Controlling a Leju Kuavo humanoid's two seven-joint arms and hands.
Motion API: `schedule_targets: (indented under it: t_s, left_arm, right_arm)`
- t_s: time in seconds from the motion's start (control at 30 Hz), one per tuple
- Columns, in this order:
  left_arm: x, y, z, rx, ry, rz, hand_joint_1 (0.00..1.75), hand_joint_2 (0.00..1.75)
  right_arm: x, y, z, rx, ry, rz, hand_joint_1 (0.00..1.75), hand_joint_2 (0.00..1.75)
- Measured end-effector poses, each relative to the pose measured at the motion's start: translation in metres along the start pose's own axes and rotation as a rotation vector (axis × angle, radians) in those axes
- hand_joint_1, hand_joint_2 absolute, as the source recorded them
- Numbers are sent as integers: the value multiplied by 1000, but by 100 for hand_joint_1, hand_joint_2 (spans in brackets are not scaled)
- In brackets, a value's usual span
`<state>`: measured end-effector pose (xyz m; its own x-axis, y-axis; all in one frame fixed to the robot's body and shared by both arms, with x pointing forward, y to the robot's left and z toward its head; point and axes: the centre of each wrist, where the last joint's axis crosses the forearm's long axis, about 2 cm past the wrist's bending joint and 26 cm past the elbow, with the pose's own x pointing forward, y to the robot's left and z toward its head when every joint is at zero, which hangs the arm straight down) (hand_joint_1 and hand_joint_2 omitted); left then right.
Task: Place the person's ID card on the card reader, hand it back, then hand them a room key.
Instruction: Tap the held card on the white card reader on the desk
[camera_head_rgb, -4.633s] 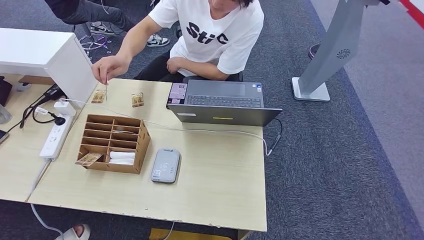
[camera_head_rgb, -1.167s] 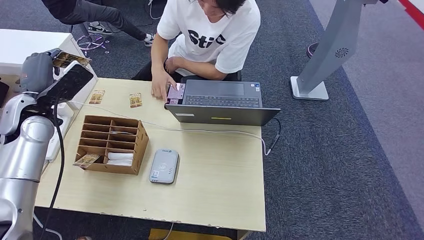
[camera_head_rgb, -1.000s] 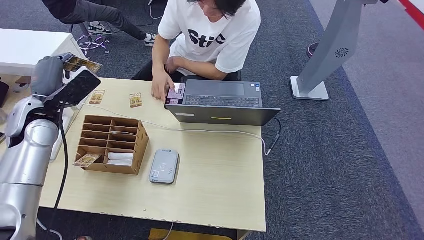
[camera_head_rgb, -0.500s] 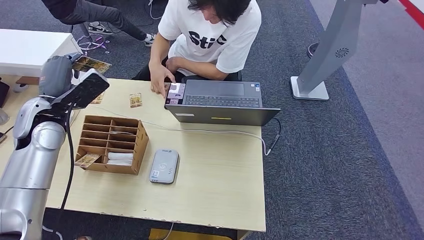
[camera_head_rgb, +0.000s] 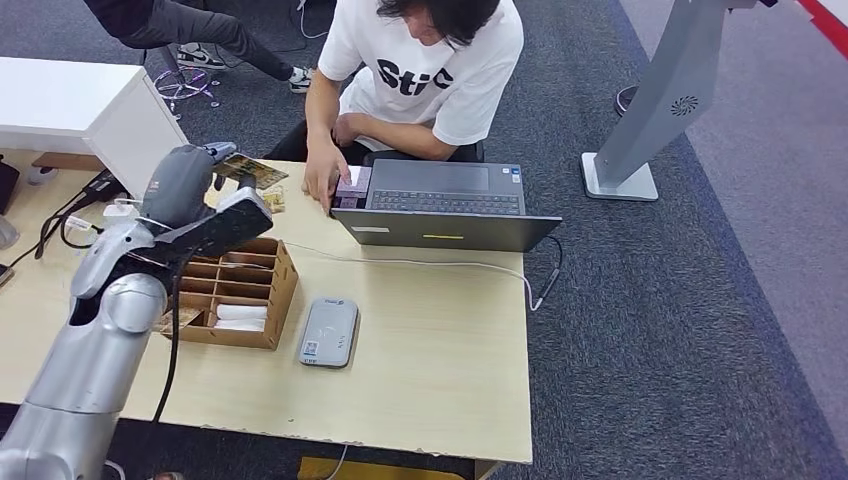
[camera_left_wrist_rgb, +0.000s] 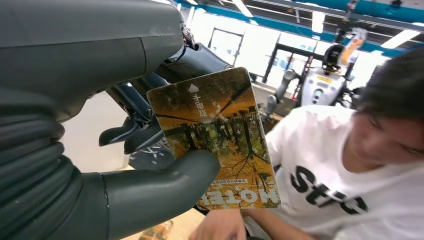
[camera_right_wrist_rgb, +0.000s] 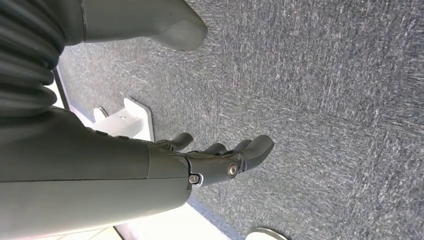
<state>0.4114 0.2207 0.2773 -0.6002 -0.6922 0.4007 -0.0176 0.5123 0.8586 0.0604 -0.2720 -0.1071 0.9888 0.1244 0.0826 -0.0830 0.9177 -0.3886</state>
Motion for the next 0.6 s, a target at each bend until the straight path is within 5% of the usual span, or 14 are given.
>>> schedule_targets:
  t_s: [0.6]
  left_arm:
    - [29,-40,29,-258,-161,33,175,175]
  right_arm:
    - [-2,0,0,1,0,-11,0,175]
